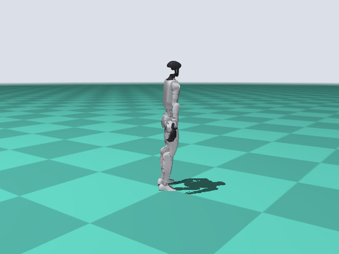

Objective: Upper body actions

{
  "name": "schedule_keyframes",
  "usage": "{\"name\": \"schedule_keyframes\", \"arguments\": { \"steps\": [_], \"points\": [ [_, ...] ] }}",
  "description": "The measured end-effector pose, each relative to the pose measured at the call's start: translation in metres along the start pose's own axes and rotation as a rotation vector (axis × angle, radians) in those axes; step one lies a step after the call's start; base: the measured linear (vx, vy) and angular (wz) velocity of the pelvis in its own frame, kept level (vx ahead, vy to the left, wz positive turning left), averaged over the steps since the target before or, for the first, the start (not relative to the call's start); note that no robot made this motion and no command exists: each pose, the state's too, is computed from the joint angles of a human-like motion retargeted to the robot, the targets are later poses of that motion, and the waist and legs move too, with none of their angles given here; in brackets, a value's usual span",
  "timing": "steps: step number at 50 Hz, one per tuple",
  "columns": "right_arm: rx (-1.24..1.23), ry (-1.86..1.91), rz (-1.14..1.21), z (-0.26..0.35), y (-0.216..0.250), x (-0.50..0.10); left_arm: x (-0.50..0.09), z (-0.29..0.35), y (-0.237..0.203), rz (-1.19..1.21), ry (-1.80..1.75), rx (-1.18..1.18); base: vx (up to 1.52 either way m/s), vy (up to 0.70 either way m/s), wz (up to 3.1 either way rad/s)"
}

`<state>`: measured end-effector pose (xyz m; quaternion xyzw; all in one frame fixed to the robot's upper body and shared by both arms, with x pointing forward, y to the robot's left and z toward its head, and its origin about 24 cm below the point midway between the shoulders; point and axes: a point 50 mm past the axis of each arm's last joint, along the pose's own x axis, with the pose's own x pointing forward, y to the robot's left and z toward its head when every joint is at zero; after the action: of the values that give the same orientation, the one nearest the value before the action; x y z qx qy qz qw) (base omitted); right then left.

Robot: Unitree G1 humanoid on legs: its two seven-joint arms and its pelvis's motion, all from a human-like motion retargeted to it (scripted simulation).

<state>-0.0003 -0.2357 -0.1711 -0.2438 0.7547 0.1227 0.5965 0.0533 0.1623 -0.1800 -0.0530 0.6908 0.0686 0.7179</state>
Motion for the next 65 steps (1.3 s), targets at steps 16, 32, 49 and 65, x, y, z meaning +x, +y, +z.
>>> {"name": "schedule_keyframes", "arguments": {
  "steps": [16, 32, 49, 65],
  "points": [
    [-0.004, 0.093, 0.055, -0.024, 0.016, 0.002, 0.0, -0.046, -0.009, -0.037, 0.149, -0.096, 0.05, -0.06, -0.16],
    [-0.031, -0.149, 0.019, 0.038, -0.004, -0.006, -0.006, -0.088, -0.005, -0.056, 0.326, -0.15, 0.0, -0.01, -0.06],
    [-0.053, -0.063, 0.057, 0.018, 0.006, -0.002, -0.002, -0.063, -0.015, -0.071, 0.235, -0.097, 0.0, 0.0, 0.0],
    [-0.043, 0.001, 0.076, 0.0, 0.013, 0.001, -0.004, -0.078, -0.008, -0.051, 0.299, -0.108, 0.0, 0.0, 0.0]
  ]
}}
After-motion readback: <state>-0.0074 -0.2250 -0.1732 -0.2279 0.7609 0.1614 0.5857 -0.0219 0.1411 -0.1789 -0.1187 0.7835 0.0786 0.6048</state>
